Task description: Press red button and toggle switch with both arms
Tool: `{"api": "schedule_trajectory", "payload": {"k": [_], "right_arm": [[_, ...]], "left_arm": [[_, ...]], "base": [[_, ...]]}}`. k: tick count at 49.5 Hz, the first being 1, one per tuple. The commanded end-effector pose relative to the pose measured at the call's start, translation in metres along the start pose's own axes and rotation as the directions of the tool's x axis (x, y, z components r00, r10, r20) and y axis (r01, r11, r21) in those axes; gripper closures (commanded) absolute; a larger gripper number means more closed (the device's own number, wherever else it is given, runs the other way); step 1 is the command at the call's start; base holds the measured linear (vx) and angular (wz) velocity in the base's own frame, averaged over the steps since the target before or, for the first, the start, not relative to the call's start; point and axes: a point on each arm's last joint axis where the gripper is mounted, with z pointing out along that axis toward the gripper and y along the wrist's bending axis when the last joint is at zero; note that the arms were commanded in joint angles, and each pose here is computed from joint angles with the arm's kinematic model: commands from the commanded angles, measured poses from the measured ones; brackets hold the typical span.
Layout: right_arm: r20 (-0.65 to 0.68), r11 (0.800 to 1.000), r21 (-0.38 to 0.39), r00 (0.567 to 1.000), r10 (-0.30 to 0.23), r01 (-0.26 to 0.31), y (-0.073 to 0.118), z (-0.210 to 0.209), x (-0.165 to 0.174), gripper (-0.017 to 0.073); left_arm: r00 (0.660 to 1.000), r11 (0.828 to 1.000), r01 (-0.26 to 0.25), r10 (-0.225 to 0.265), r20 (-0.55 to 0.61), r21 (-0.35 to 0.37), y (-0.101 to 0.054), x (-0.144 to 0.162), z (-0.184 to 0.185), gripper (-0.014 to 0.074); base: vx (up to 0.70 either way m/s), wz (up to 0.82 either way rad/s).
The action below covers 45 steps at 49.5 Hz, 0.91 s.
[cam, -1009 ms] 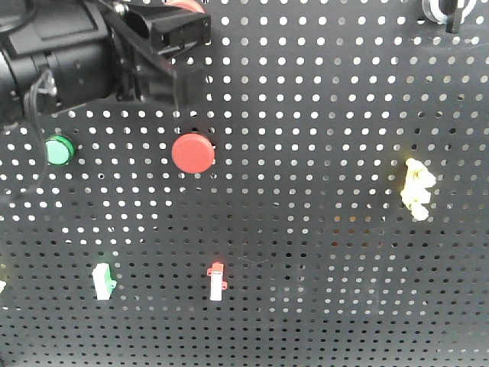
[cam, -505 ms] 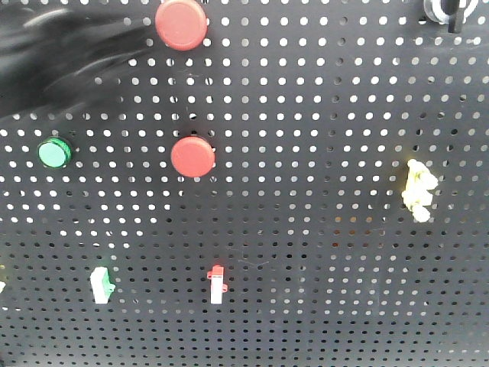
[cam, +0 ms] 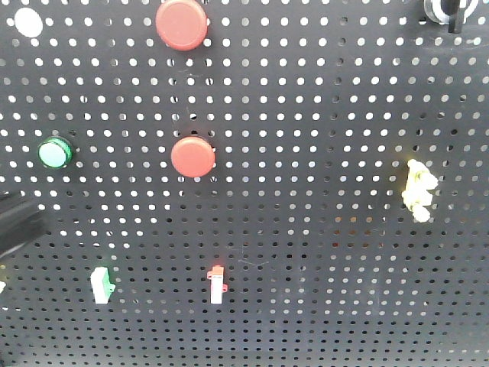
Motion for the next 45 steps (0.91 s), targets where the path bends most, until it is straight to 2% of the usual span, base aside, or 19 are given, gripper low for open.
{"api": "schedule_trajectory", "payload": {"k": [1,4,8,23,41,45], "right_arm": [[0.083,0.995,-0.090,0.995,0.051,-0.043,-0.002,0.016,-0.018,0.0562],[0.086,0.986,-0.150,0.992,0.091,-0.077,-0.002,0.029,-0.020,0.0562],[0.087,0.976,-0.195,0.990,0.115,-0.096,0.001,0.047,-0.022,0.0562],[0.141,0.986,-0.092,0.978,0.152,-0.140,-0.007,0.084,-0.018,0.0562],[0.184,0.987,-0.027,0.970,0.158,-0.156,-0.014,0.085,-0.020,0.0562],[0.187,0.989,-0.013,0.972,0.145,-0.145,-0.015,0.085,-0.020,0.0562]], "left_arm": [[0.993,0.999,0.028,-0.023,0.115,-0.038,0.004,-0.017,-0.004,0.0591],[0.993,0.999,0.039,-0.035,0.114,-0.037,0.004,-0.016,-0.004,0.0591],[0.993,0.998,0.043,-0.039,0.113,-0.036,0.004,-0.016,-0.003,0.0591],[0.993,0.998,0.043,-0.039,0.112,-0.036,0.004,-0.016,-0.003,0.0591],[0.993,0.998,0.042,-0.038,0.112,-0.036,0.004,-0.016,-0.003,0.0591],[0.993,0.998,0.042,-0.038,0.112,-0.036,0.004,-0.016,-0.003,0.0591]], "base": [[0.00,0.00],[0.00,0.00],[0.00,0.00],[0.00,0.00],[0.00,0.00],[0.00,0.00]]}}
